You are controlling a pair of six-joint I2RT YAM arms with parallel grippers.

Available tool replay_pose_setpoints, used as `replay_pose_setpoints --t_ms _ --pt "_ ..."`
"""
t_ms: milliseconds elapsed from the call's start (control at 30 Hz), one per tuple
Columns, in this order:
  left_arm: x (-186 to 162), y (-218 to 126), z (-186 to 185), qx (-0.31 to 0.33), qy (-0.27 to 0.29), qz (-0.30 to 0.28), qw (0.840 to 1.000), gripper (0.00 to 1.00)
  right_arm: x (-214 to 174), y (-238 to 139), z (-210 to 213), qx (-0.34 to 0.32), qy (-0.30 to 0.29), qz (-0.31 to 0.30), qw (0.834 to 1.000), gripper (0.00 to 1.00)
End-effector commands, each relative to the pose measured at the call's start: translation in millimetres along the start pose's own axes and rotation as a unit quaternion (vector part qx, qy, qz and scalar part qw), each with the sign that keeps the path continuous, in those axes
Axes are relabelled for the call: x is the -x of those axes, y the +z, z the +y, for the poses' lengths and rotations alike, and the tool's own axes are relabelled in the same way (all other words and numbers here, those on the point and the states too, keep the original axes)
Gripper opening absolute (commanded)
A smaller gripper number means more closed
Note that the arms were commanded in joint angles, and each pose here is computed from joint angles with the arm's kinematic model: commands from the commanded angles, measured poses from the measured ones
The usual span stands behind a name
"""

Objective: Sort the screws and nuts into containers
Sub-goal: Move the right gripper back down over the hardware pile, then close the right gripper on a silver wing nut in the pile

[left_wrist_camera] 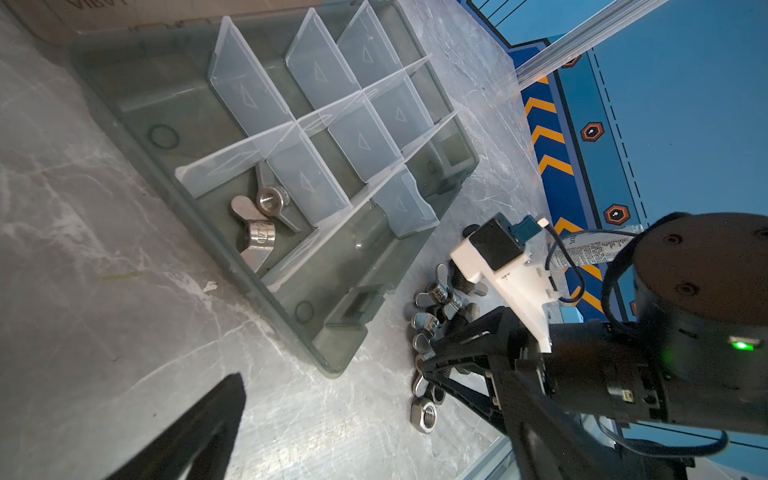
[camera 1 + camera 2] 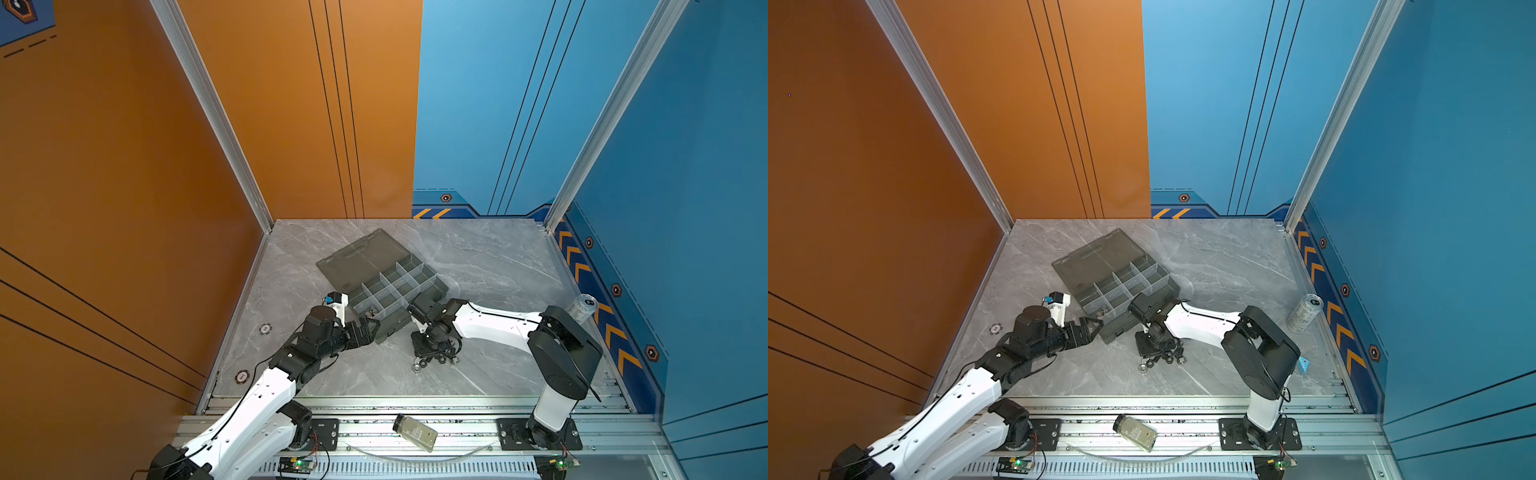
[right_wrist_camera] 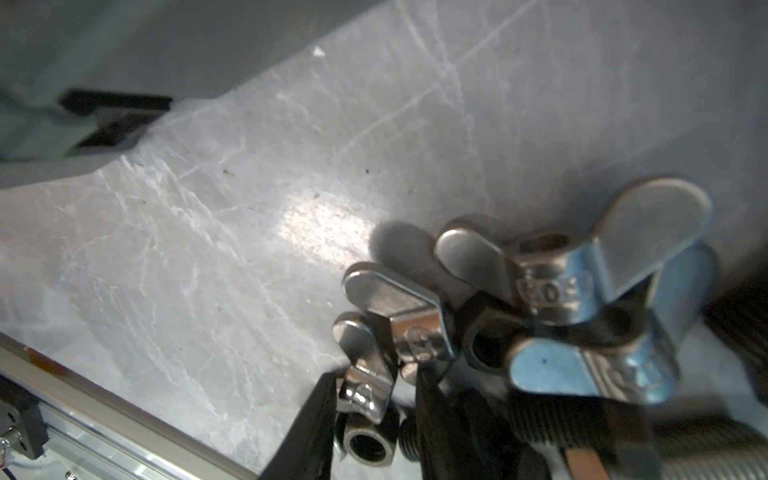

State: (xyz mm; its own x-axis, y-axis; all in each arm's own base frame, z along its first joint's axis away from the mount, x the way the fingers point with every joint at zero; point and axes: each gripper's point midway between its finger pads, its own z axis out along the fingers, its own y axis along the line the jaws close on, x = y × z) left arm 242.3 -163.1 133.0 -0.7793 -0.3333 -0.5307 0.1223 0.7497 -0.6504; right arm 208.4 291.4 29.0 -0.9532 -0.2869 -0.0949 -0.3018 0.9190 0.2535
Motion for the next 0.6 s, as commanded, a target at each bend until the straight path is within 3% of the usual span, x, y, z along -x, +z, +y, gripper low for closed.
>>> replay_pose_setpoints --t_ms 0,567 --pt "3.5 -1.0 -5.5 -0.013 0.003 -0.004 1.000 0.98 -4.9 4.2 -2.4 -0.026 0.002 0.012 1.000 0.35" --pt "1.2 -0.1 -4.1 -0.014 0.002 -0.003 1.000 0.98 -3.7 9.4 -2.2 -0.061 -0.009 0.011 0.998 0.34"
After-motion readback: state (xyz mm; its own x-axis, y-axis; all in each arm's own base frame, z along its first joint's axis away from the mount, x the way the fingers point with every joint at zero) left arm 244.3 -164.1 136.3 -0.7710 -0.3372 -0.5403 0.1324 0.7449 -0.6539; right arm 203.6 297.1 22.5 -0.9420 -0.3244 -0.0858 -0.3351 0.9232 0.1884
